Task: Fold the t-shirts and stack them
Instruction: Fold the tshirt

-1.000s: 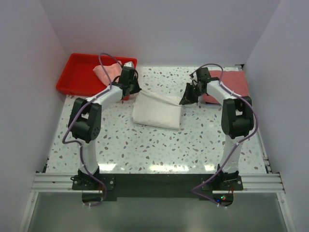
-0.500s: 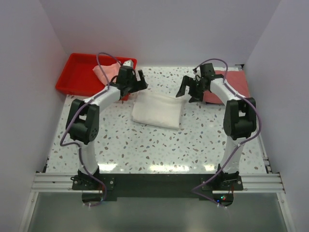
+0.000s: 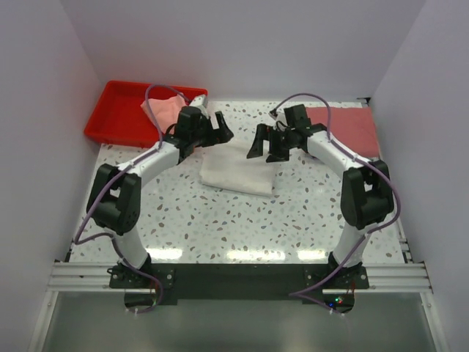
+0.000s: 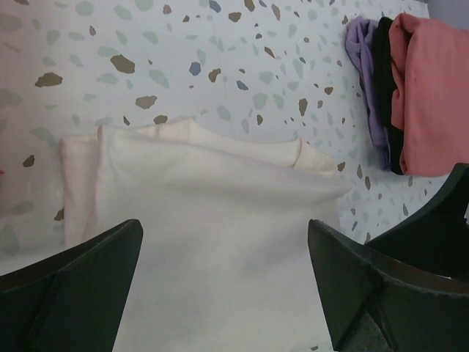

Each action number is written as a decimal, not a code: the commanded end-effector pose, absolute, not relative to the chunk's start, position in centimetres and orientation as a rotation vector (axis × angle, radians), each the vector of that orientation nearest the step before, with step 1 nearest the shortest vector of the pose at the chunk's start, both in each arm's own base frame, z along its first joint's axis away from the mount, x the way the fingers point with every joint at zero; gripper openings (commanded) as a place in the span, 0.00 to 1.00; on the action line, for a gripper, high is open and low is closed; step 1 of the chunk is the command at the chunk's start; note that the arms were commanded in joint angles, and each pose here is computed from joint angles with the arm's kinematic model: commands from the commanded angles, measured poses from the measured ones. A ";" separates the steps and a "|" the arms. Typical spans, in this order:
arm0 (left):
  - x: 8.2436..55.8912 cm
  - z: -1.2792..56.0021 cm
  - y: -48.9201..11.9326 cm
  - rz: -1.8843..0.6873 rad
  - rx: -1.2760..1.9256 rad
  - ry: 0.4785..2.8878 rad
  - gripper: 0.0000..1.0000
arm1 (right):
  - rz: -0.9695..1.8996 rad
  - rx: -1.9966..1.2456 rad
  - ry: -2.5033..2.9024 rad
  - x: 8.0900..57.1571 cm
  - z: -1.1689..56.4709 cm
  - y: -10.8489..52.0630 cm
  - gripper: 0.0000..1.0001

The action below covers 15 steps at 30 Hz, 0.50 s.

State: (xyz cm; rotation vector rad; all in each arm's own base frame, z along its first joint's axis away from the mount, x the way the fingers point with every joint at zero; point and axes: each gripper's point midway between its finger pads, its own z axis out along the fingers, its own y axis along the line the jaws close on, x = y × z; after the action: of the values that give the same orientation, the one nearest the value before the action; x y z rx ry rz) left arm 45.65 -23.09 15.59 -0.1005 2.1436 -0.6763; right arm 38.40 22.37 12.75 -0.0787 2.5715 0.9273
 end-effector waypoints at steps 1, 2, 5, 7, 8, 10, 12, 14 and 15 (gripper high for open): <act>45.7 13.7 -24.6 -0.750 -0.087 2.172 1.00 | 0.887 -0.099 2.508 40.5 12.8 23.6 0.99; 45.9 13.2 -24.8 -0.755 -0.084 2.177 1.00 | 0.867 -0.092 2.512 40.9 12.4 23.5 0.99; 47.3 11.8 -25.2 -0.738 -0.077 2.171 1.00 | 0.759 -0.069 2.552 42.5 10.7 22.7 0.99; 48.8 10.7 -25.5 -0.716 -0.084 2.188 1.00 | 0.713 -0.085 2.577 43.8 9.6 22.5 0.99; 49.0 10.0 -25.5 -0.707 -0.080 2.211 1.00 | 0.702 -0.084 2.589 44.2 9.0 22.5 0.99; 49.6 8.8 -26.0 -0.717 -0.076 2.229 1.00 | 0.685 -0.066 2.588 45.4 8.6 22.1 0.99; 50.2 8.2 -26.1 -0.714 -0.078 2.220 1.00 | 0.645 -0.030 2.603 46.9 7.4 21.2 0.99; 50.7 7.0 -25.6 -0.666 -0.102 2.239 1.00 | 0.612 -0.012 2.631 47.7 5.6 20.3 0.99; 50.9 6.6 -25.4 -0.644 -0.109 2.242 1.00 | 0.583 0.001 2.623 48.5 5.5 19.8 0.99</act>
State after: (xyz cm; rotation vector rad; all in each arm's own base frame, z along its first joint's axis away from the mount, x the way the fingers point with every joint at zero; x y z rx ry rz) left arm 48.62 -25.35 4.76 -0.1059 2.3214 -0.6612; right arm 46.10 21.86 5.32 -0.0177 2.6511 0.6923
